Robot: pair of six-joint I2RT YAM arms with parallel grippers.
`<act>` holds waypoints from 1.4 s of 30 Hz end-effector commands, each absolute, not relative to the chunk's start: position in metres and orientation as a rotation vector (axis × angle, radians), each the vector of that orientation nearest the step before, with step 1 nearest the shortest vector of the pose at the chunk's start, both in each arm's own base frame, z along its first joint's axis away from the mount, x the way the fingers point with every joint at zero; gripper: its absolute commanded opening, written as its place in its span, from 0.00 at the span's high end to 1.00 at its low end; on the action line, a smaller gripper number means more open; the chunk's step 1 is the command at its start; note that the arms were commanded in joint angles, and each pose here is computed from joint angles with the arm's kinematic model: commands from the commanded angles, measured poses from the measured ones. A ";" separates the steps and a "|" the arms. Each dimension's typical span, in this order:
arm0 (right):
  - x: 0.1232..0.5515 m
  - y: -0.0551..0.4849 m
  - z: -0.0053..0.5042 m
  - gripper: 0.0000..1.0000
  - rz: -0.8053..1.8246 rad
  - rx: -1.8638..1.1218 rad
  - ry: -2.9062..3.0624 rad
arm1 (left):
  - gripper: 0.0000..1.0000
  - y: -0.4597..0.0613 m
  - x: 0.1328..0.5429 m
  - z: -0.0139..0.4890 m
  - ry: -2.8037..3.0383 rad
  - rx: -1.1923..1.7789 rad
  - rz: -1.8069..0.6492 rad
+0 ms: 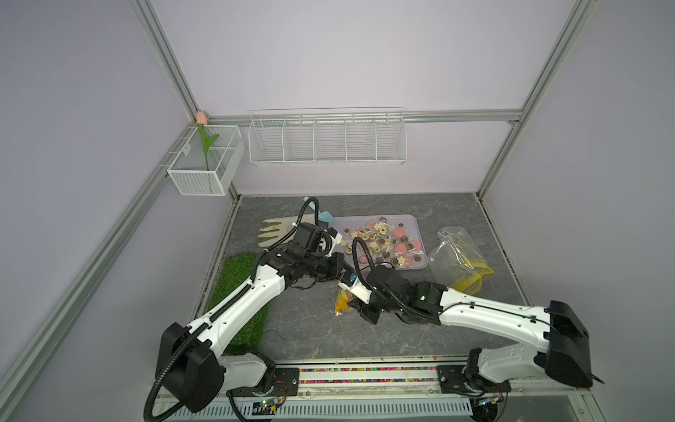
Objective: Pour cookies out of the ziploc bag
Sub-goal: 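Open the ziploc bag at the center of the board, then pour the cookies out of the ziploc bag onto the tray.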
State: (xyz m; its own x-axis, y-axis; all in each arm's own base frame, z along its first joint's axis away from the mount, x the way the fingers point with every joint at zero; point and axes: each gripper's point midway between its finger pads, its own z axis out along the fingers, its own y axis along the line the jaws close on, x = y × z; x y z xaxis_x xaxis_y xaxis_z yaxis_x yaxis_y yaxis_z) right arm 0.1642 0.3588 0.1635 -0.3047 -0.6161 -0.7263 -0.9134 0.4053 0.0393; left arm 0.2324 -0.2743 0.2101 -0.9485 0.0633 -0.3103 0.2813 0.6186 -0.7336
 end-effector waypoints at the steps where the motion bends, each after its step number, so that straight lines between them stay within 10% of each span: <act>1: 0.167 0.360 0.161 0.87 0.583 -1.284 2.036 | 0.97 -0.277 0.237 0.220 2.544 0.322 -1.258; 14: 0.204 0.352 0.194 0.94 0.730 -0.839 2.162 | 0.19 -0.241 0.243 0.227 2.525 0.209 -1.088; 18: 0.224 0.336 0.197 0.93 0.798 -0.653 2.205 | 0.15 -0.218 0.246 0.232 2.465 0.092 -1.045; 31: 0.284 0.292 0.175 0.94 0.896 -0.106 2.361 | 0.24 -0.192 0.232 0.191 2.479 -0.178 -1.060; 42: 0.294 0.296 0.160 0.93 0.941 0.014 2.414 | 0.75 -0.203 0.225 0.146 2.486 -0.380 -1.253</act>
